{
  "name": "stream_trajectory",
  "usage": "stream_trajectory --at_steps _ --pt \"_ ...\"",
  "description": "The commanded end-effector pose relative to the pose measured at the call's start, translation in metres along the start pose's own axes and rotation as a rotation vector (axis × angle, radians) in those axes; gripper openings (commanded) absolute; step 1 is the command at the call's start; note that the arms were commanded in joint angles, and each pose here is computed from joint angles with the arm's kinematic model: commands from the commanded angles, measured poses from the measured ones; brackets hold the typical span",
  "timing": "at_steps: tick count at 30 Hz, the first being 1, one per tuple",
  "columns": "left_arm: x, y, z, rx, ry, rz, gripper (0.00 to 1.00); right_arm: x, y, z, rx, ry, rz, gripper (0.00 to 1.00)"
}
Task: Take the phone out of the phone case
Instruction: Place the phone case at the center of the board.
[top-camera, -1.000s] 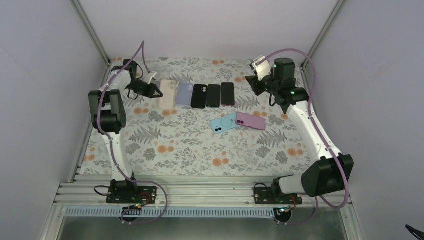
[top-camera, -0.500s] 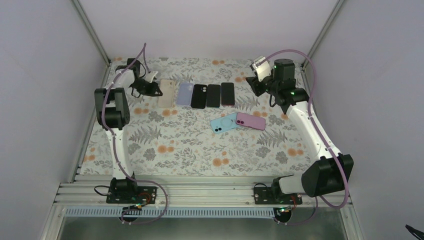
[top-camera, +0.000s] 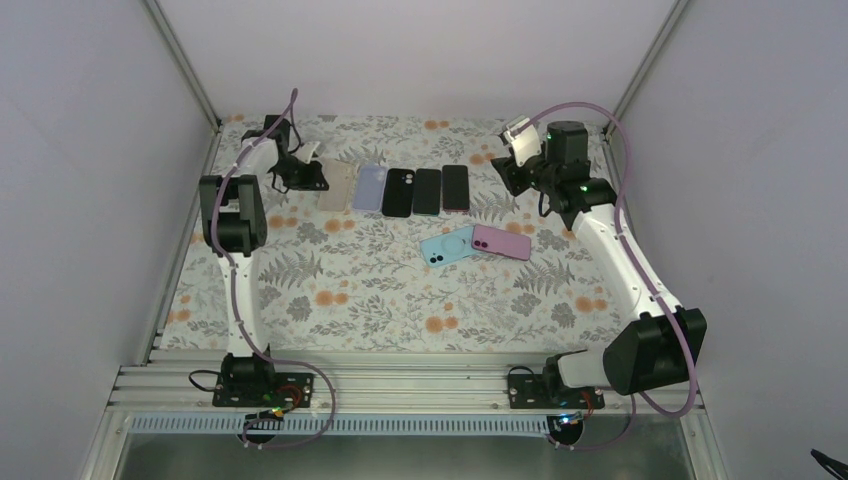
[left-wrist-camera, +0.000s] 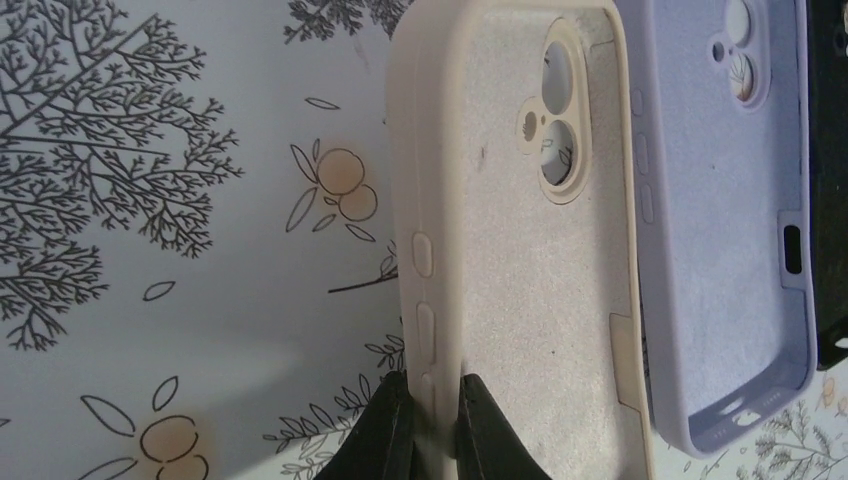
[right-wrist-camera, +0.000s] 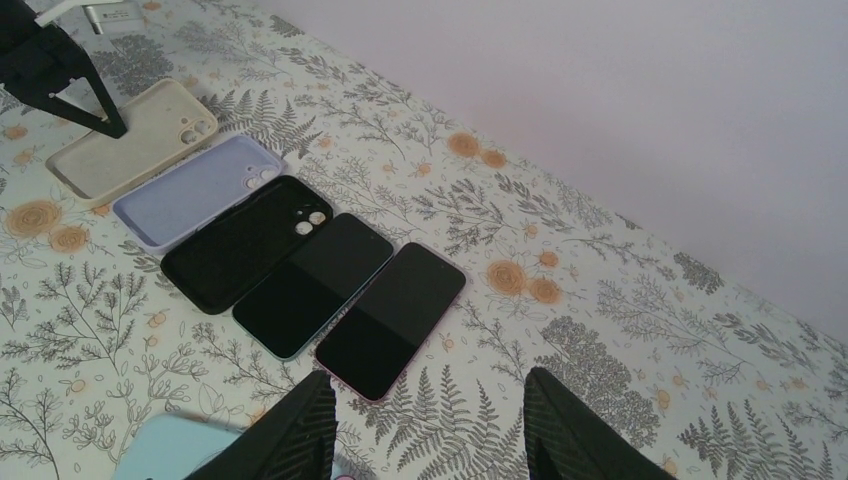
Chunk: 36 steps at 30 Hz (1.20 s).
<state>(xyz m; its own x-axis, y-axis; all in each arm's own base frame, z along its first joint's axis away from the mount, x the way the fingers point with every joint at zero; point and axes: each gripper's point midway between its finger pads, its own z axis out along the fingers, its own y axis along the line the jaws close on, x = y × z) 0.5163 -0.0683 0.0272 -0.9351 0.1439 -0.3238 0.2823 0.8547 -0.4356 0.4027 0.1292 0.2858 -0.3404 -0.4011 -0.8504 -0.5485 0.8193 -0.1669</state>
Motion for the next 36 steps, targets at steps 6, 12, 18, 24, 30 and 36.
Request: stream_trajectory --at_steps 6,12,18,24,30,36 --pt "-0.006 0.031 0.028 -0.099 -0.019 -0.054 0.02 -0.001 -0.004 -0.007 0.019 -0.012 0.007 0.44" --pt "-0.001 0.029 0.032 -0.103 -0.002 -0.059 0.02 -0.001 -0.005 -0.007 0.021 -0.012 0.007 0.44" --pt "0.004 0.03 0.028 -0.124 0.002 -0.071 0.12 -0.001 -0.005 -0.008 0.023 -0.01 0.004 0.45" --pt "0.005 0.031 0.02 -0.151 0.001 -0.071 0.26 0.003 -0.003 -0.008 0.012 0.005 -0.005 0.69" --pt "0.007 0.03 0.008 -0.176 -0.008 -0.081 0.36 0.015 0.002 -0.006 -0.035 0.039 -0.022 0.92" --pt "-0.005 0.019 -0.023 -0.164 -0.083 -0.064 0.65 0.04 0.016 -0.002 -0.175 0.1 -0.089 0.99"
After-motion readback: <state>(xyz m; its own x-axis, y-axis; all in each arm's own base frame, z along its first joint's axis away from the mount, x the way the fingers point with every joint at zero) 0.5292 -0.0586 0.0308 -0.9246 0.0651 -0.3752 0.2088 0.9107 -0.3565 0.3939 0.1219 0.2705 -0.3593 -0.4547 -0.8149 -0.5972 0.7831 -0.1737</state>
